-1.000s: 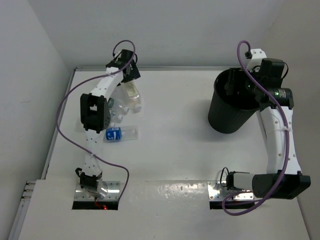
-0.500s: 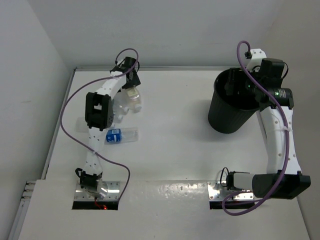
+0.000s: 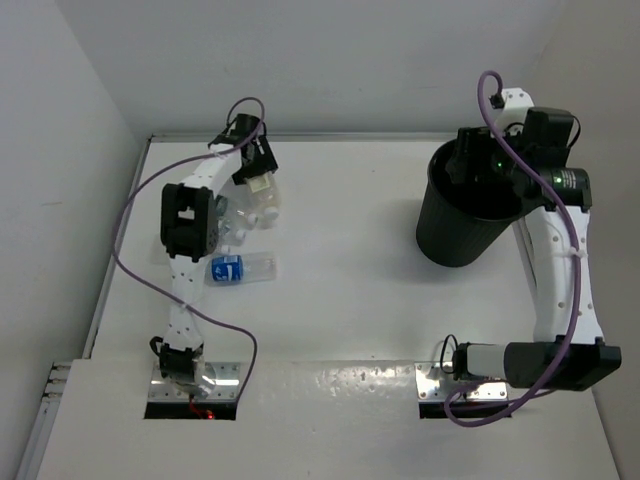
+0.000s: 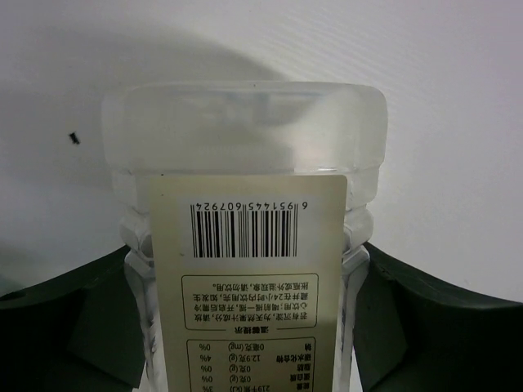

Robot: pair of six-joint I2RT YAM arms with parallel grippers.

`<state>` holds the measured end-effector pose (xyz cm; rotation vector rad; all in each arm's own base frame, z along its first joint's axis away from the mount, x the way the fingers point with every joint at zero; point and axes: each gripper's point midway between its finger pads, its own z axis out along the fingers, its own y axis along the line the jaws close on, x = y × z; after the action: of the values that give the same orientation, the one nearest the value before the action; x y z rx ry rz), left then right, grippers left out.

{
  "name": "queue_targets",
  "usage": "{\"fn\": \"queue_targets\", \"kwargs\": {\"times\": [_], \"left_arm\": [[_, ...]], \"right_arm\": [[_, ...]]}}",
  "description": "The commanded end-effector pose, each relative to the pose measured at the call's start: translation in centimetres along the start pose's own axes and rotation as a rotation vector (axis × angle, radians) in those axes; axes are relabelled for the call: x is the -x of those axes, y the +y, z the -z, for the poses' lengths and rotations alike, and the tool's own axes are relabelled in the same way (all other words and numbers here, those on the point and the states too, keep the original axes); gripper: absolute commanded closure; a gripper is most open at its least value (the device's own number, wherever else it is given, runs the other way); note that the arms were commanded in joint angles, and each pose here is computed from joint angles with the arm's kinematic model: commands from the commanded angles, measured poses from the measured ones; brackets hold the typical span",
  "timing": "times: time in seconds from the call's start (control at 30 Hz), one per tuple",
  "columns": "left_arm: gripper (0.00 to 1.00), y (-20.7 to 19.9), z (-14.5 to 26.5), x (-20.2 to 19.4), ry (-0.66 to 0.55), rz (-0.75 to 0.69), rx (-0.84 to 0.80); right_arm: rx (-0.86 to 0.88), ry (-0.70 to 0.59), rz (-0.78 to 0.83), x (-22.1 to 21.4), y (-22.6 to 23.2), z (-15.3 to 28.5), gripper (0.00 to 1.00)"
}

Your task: Put the plastic bottles in the bin

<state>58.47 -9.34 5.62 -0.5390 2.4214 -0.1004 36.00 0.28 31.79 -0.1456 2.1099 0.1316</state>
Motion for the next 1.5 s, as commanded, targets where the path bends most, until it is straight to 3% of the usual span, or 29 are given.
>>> {"fn": "queue_targets", "kwargs": {"times": [0.0, 0.1, 0.13, 0.23, 0.37, 0.4, 0.47, 0.53, 0.57, 0.6, 0.67, 0.73, 0.83, 0.87, 1.03, 1.3, 1.47], "left_arm": [[0.79, -4.4, 12.0, 10.2, -0.239, 0.043, -0.359], [0.82, -5.7, 16.9, 10.8, -0.273, 0.040, -0.543], [0.84, -7.1, 21.3, 12.6, -0.355, 0.071, -0.655], [0.88, -8.0, 25.0, 11.6, -0.305, 0.189, -0.841], [0.94, -9.8, 26.5, 8.5, -0.046, 0.304, -1.018], [0.96, -10.4, 26.9, 6.8, 0.100, 0.370, -1.072], [0.97, -10.8, 28.1, 6.5, 0.127, 0.406, -1.158], [0.97, -10.9, 28.7, 5.7, 0.168, 0.434, -1.145], [0.97, -11.0, 29.1, 5.6, 0.171, 0.416, -1.167], [0.97, -11.1, 29.3, 5.3, 0.205, 0.438, -1.178], [0.97, -10.9, 29.9, 4.3, 0.259, 0.427, -1.200], [0.97, -11.1, 30.4, 2.4, 0.353, 0.406, -1.229], [0.97, -11.2, 30.8, 0.1, 0.474, 0.406, -1.250], [0.98, -11.1, 30.9, -1.5, 0.546, 0.400, -1.250], [0.98, -11.4, 31.1, -4.7, 0.664, 0.415, -1.233], [0.98, -11.9, 31.8, -4.5, 0.666, 0.405, -1.240], [0.98, -11.7, 31.4, -5.9, 0.712, 0.401, -1.212]], "right_arm": [[0.002, -0.134, 0.039, 4.9, 0.7, 1.9, 0.00], [0.014, -0.210, 0.067, 7.9, 1.8, 3.2, 0.00], [0.039, -0.234, 0.083, 8.9, 2.9, 3.6, 0.00], [0.119, -0.301, 0.127, 10.7, 6.6, 4.0, 0.00], [0.173, -0.360, 0.333, 10.1, 10.9, 3.4, 0.00], [0.234, -0.438, 0.501, 10.0, 14.4, 2.7, 0.00], [0.261, -0.425, 0.707, 5.1, 15.9, 0.6, 0.00], [0.319, -0.618, 0.809, 6.2, 20.1, 2.1, 0.00], [0.390, -0.575, 0.922, 1.1, 21.2, -0.3, 0.00], [0.393, -0.715, 0.943, 2.5, 22.7, 1.0, 0.00], [0.420, -0.825, 1.031, 0.8, 24.4, 0.2, 0.00], [0.439, -0.924, 1.039, 0.8, 25.4, 0.3, 0.00], [0.485, -0.958, 1.081, -1.3, 26.3, -0.9, 0.00], [0.474, -1.063, 1.104, -0.3, 27.1, -0.1, 0.00], [0.512, -1.156, 1.126, -1.2, 29.8, -1.4, 0.00], [0.584, -1.232, 1.226, -2.9, 33.5, -2.1, 0.00], [0.540, -1.252, 1.277, -2.7, 34.6, -2.8, 0.00]]}}
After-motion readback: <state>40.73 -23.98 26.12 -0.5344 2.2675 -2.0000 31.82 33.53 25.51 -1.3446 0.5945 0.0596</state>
